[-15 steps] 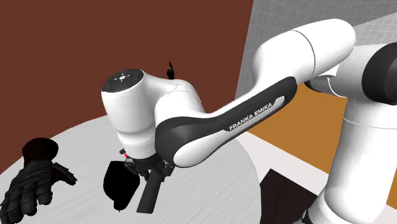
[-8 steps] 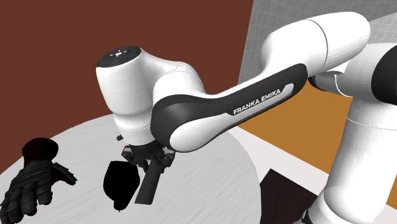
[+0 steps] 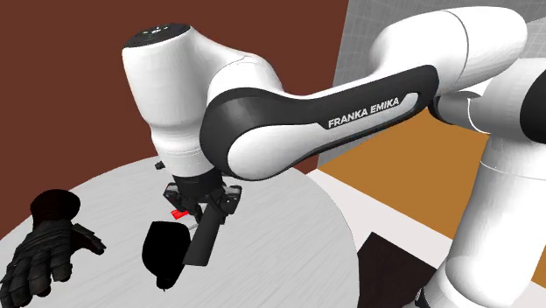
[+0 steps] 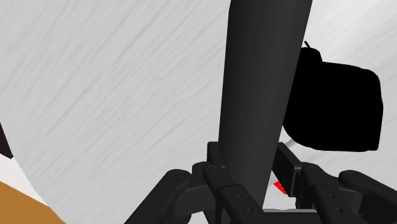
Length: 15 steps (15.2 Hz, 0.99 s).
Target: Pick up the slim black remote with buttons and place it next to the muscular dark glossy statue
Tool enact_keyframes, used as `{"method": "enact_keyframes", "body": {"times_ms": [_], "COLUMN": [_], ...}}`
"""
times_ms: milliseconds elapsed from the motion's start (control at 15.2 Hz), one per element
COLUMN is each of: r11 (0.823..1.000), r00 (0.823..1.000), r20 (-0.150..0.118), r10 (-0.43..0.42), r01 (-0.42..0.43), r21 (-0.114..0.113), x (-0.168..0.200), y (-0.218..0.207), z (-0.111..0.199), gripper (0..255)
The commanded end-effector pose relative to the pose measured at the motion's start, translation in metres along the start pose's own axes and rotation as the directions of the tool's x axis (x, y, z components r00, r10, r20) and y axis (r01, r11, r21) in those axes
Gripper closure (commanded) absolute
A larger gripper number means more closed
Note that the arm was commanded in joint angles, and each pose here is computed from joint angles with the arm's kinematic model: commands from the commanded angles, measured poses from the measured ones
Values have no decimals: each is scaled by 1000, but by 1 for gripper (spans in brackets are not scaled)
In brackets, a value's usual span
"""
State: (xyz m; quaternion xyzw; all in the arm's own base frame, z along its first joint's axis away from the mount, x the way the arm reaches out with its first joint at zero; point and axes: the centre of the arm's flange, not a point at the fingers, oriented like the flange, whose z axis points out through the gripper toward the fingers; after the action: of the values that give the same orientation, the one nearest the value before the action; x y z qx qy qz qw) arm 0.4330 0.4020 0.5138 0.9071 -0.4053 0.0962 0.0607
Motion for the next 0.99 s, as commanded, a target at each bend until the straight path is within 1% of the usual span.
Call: {"method": "enact_keyframes", "body": {"times_ms": [0, 924], "r11": [1000, 1000], "r00": [1000, 1000], "r20": [0, 0], "r10": [0, 0], "r01": [0, 0], "r21": [0, 0], "x": [2, 18], "y": [0, 3], "z": [-11, -83], "gripper": [255, 255]}}
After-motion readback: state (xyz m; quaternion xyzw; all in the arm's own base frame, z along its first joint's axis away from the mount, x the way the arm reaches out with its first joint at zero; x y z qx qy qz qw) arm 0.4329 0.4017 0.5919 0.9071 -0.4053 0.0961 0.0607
